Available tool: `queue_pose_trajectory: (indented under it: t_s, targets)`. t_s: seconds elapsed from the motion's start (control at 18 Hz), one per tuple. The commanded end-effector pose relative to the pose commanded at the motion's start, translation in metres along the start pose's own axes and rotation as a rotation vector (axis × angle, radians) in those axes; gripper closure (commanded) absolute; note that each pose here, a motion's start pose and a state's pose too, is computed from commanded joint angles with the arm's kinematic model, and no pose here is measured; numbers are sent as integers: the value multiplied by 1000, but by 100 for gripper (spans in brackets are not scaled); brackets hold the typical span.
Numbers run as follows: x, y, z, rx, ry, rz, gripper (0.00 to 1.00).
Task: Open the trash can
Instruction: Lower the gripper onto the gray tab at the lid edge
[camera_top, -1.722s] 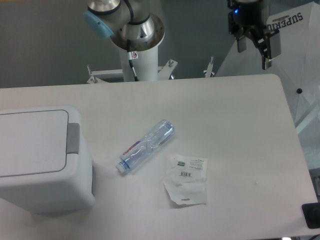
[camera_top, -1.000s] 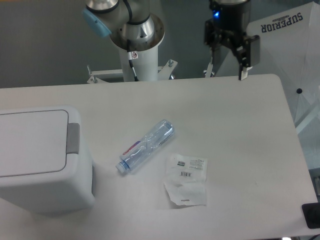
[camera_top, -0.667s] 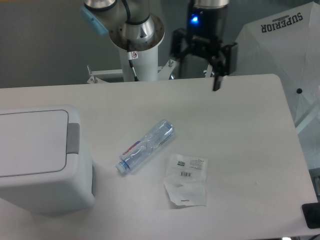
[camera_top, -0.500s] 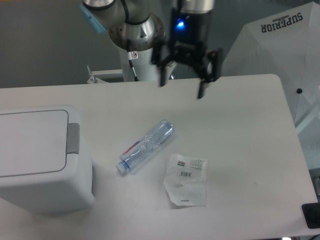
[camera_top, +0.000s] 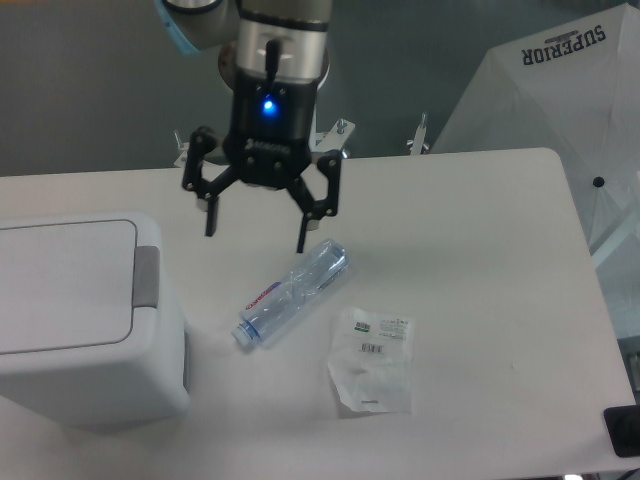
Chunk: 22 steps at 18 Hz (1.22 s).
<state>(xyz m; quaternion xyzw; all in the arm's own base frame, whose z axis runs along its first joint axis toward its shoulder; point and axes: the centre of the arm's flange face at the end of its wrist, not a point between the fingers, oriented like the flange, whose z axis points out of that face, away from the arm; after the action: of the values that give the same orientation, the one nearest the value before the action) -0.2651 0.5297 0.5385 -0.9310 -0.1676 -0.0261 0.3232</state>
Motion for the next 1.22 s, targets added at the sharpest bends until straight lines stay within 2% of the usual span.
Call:
queue_pose_trajectory:
  t_s: [0.33, 1.22]
  targets:
    - [5, 5, 22, -34, 19, -26, 0]
    - [16, 21, 50, -76, 46, -18, 0]
